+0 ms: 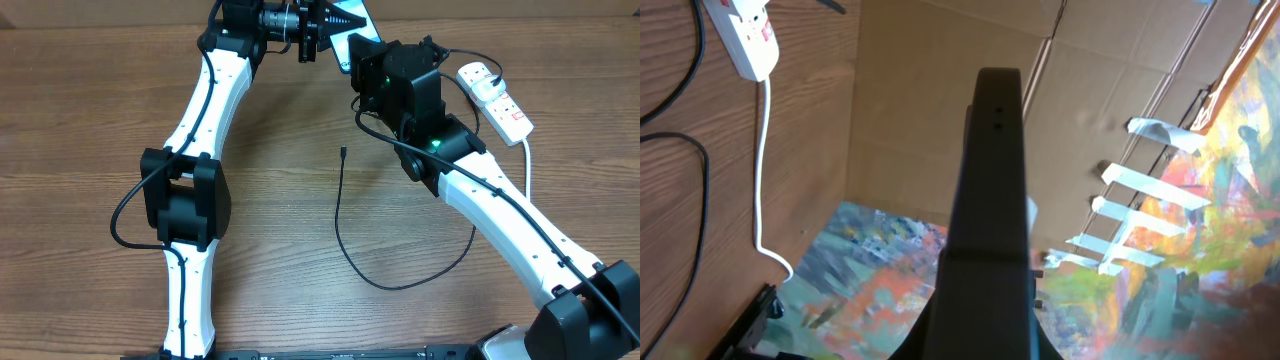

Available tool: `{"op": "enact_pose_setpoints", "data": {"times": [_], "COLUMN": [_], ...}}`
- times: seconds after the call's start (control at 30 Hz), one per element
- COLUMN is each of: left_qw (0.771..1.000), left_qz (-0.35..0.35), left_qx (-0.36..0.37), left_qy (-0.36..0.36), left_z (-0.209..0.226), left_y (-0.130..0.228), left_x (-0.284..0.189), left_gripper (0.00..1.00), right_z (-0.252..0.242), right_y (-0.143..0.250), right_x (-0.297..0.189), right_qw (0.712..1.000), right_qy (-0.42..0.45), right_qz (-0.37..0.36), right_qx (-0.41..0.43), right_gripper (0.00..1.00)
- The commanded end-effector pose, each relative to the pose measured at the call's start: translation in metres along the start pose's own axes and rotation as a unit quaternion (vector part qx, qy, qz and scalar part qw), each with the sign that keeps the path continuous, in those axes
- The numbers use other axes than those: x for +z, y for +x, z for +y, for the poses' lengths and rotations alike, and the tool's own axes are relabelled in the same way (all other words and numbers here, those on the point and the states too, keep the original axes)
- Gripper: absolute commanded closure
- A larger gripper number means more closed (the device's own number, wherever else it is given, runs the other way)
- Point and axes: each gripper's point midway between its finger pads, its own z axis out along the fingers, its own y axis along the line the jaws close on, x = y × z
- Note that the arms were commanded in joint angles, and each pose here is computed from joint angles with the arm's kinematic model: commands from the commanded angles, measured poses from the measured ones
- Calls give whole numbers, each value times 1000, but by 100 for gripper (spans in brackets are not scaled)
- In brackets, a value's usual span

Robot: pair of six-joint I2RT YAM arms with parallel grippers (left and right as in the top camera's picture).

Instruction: Plug charger to phone and switch on socket

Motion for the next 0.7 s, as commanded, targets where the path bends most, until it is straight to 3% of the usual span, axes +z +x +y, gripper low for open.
{"op": "enact_pose_setpoints", "data": {"times": [0.0,0.27,0.67], "left_qw": [1000,997,995], "left_qz": [0,-77,-103], "left_qx": [-5,-16,-14], "left_qy": [-4,-2,-2], "left_z": [-7,-7,-7], "left_y": [8,-19,-28], "left_x": [24,21,20], "left_gripper": [96,96,96], "right_z": [7,4,6], "right_y": [54,47,71], "right_x": [-9,-8,-12], "right_qw": [995,996,990], "right_qy": [-6,0,-13], "right_qz": [90,73,105], "right_qx": [-42,-51,-96], "right_gripper": [96,96,96]}}
